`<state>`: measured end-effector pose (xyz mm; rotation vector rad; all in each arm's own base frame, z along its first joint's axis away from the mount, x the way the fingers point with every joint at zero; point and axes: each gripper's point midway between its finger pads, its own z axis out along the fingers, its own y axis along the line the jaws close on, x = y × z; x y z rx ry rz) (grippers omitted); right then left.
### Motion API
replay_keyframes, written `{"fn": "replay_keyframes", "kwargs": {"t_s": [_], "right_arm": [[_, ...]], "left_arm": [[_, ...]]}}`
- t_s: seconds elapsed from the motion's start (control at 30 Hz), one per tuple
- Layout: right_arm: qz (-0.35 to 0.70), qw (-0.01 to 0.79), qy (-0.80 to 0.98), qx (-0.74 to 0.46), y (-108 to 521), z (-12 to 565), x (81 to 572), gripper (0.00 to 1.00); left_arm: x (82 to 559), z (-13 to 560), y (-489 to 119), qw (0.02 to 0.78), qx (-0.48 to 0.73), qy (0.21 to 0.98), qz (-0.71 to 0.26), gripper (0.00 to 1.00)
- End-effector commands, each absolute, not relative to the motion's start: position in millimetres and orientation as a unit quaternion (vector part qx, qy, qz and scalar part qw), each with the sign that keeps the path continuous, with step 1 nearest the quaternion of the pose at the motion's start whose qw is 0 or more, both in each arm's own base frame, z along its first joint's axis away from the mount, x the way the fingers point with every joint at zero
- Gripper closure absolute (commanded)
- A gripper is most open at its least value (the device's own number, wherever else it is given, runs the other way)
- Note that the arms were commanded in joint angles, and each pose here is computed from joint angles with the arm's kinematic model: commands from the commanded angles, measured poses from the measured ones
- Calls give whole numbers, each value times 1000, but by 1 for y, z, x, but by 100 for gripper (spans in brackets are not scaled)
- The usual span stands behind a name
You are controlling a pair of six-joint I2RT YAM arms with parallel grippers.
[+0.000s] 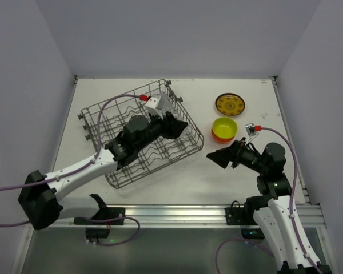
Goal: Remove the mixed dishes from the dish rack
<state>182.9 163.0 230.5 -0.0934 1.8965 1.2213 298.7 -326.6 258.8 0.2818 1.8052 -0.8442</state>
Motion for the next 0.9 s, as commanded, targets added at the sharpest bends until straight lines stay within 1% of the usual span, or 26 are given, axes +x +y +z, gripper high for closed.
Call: {"fn": "replay_keyframes", "kwargs": {"t_s": [0.0, 0.03, 0.07, 0.1, 0.13, 0.17, 0.23, 0.33, 0.5, 0.73, 0.87], "right_arm": [[580, 455, 662, -130, 183, 280, 161, 4], [594, 450, 654, -130, 184, 284, 155, 8], [602, 449, 647, -132, 185, 283, 153, 9], [606, 467, 626, -148, 186, 293, 150, 12], [617, 464, 619, -145, 187, 297, 146, 15], [621, 465, 613, -146, 188, 298, 145, 17], [628, 467, 602, -160, 193, 305, 139, 24], [633, 471, 592, -167, 199, 311, 135, 30], [628, 475, 598, -153, 206, 311, 143, 38], [647, 454, 590, -167, 215, 316, 136, 52], [651, 451, 586, -173, 217, 316, 133, 56]], "left_arm": [[256, 313, -336, 526, 84, 670, -517, 100], [239, 306, -333, 496, 70, 667, -552, 100], [231, 322, -331, 500, 61, 633, -588, 100], [223, 325, -329, 489, 52, 620, -612, 100], [210, 312, -328, 451, 37, 620, -641, 100], [202, 331, -324, 457, 35, 578, -675, 100], [191, 331, -322, 425, 13, 562, -710, 100], [185, 331, -325, 407, -8, 552, -728, 100], [177, 336, -333, 390, -12, 542, -745, 100], [169, 332, -348, 379, -16, 540, -752, 100], [169, 330, -353, 374, -18, 541, -753, 100]]}}
